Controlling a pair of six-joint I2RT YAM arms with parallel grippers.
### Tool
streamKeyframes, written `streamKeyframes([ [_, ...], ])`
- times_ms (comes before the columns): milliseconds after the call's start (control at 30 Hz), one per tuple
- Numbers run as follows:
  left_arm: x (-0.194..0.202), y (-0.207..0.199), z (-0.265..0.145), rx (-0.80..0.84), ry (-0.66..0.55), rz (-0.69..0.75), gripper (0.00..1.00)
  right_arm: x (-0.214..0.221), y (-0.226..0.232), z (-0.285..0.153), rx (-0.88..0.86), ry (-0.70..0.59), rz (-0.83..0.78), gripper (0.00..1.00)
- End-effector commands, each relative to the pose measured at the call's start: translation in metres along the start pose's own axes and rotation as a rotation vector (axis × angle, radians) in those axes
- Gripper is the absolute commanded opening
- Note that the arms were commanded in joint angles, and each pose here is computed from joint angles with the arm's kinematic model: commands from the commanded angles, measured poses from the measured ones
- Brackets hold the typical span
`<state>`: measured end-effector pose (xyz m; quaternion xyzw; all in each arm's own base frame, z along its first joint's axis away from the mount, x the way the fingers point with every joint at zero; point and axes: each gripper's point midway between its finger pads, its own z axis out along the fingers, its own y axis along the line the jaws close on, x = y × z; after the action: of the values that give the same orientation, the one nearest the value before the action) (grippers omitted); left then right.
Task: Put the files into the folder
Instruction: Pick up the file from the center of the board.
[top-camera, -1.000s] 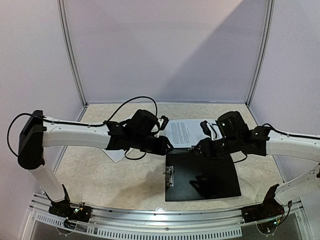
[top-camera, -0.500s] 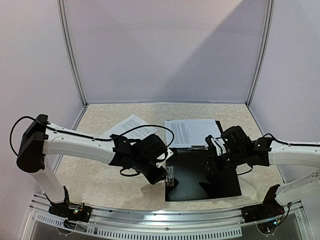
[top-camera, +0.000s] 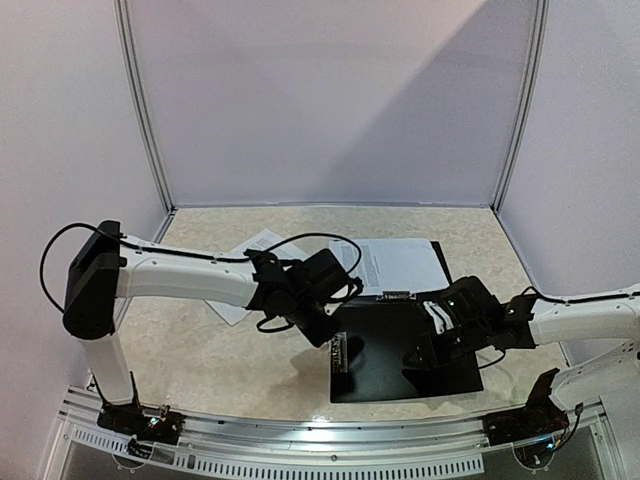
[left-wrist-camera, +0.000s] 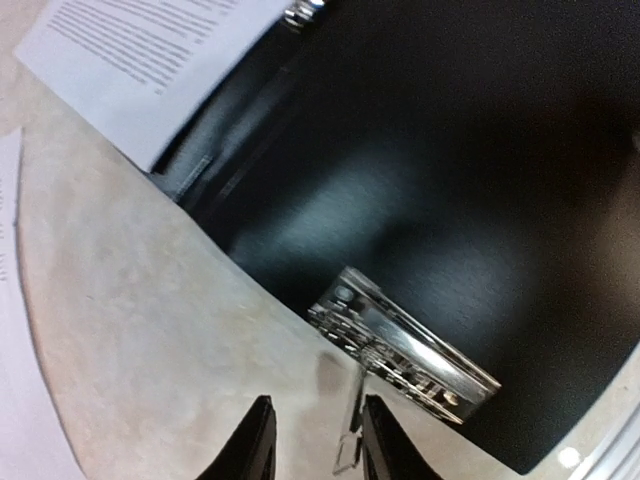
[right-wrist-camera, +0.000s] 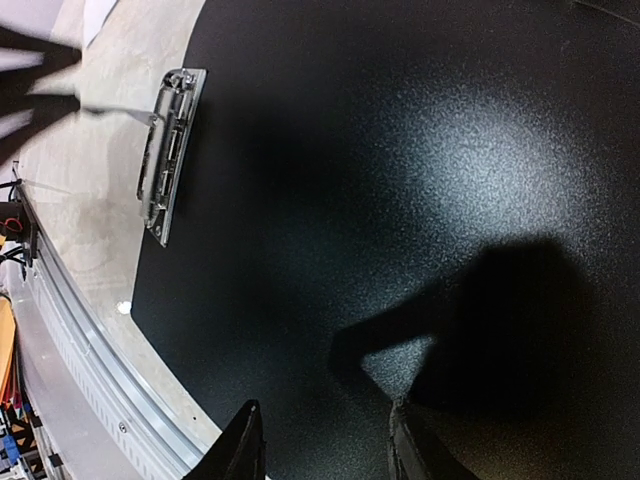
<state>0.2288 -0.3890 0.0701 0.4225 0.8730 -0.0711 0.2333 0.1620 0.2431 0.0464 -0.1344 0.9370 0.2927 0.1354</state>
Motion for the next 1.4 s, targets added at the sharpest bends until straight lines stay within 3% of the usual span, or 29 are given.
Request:
streamKeyframes([
  [0,-0.009,0.056,0.017,-0.118,0.045,-0.019,0.30,0.002,-0.002,-0.003,-0.005,-0.017,0.006,0.41],
  [200,-0.063,0.072,0.043,-0.091,-0.020,-0.063,0.30,0.006,-0.007,-0.006,-0.003,-0.040,0.015,0.42],
  [367,-0.082,0.090,0.027,-0.145,-0.052,-0.118,0.33,0.009,-0.007,-0.009,-0.015,-0.044,0.021,0.43],
  [533,-0.053,0.154,0.001,-0.162,-0.067,-0.346,0.56,-0.004,0.007,-0.016,-0.063,-0.095,-0.003,0.47],
  [733,-0.008,0.245,-0.021,-0.198,-0.113,-0.580,0.62,-0.026,0.020,-0.015,-0.077,-0.141,0.005,0.49],
  [967,-0.004,0.335,-0.010,-0.266,-0.185,-0.678,0.65,-0.083,0.058,0.001,-0.066,-0.255,0.009,0.51],
  [1000,-0.003,0.345,-0.005,-0.268,-0.184,-0.696,0.70,-0.093,0.067,0.008,-0.072,-0.283,0.019,0.51],
  [1100,0.008,0.369,0.008,-0.282,-0.170,-0.756,0.69,-0.127,0.106,0.014,-0.132,-0.385,0.035,0.51],
  [1367,0.030,0.381,0.007,-0.272,-0.212,-0.811,0.69,-0.166,0.153,0.099,-0.216,-0.322,0.104,0.54],
])
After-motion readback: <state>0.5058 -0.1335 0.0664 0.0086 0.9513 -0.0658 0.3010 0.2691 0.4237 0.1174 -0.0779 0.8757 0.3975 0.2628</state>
